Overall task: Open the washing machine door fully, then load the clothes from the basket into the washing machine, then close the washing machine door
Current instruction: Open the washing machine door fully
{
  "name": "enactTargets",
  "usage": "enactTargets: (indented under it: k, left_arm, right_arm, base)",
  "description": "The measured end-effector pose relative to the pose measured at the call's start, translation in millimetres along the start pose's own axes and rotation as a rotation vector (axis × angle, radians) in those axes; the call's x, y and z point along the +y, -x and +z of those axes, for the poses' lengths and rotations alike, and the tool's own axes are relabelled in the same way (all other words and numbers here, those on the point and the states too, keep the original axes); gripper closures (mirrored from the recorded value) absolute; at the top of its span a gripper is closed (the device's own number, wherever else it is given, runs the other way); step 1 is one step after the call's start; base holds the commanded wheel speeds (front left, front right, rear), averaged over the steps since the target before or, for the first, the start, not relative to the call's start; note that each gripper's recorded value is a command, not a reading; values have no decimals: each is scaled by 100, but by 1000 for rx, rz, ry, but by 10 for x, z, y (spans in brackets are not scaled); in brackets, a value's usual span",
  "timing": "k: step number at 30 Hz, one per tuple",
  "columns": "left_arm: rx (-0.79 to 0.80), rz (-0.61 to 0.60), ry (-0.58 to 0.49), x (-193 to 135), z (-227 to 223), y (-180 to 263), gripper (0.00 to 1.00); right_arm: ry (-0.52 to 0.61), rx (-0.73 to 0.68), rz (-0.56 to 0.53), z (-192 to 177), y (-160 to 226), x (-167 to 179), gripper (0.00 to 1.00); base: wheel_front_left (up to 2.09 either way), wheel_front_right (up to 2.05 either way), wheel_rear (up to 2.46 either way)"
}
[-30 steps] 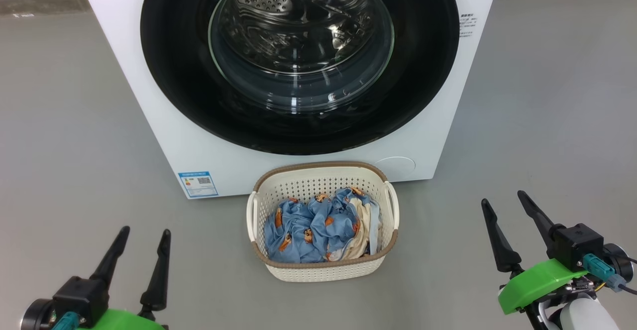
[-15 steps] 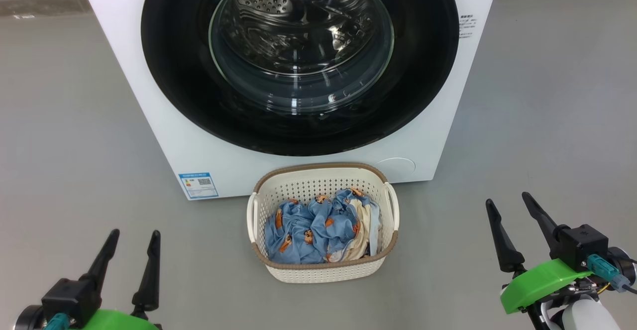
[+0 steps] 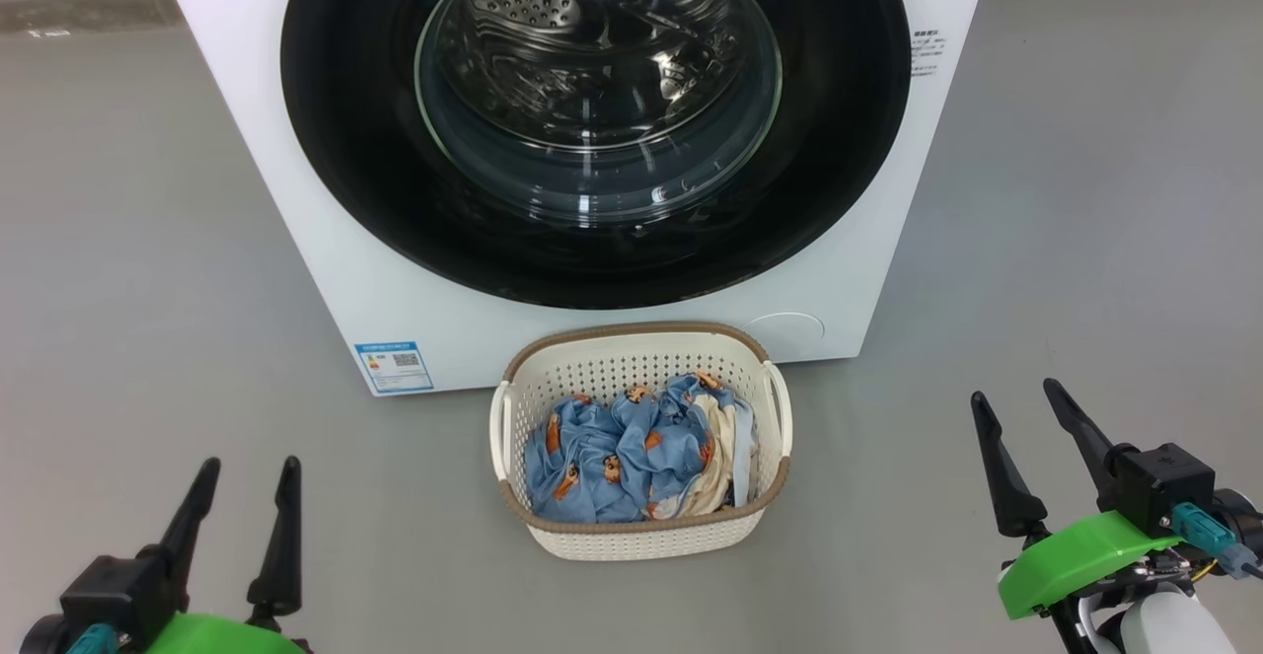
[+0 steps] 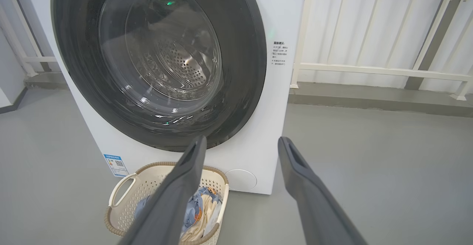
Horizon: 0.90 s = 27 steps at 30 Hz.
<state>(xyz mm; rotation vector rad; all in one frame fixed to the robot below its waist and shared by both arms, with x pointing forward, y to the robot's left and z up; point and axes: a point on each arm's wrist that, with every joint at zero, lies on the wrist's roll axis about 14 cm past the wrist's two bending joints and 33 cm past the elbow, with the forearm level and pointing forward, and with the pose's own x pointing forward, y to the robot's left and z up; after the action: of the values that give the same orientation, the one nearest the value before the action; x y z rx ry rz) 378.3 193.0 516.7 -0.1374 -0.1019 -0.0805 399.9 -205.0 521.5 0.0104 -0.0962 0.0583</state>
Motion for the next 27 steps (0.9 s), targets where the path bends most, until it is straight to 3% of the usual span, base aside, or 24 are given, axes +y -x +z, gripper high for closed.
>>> enactTargets:
  k: [12, 27]
  left_arm:
    - [16, 6, -46, 44, -44, -18, 0]
    - [-25, 41, -26, 101, 59, -131, 0]
  right_arm:
    - [-2, 3, -2, -18, -20, -3, 0]
    - [-3, -1, -16, -18, -91, -50, 0]
  base:
    - [33, 33, -67]
    - [113, 113, -226]
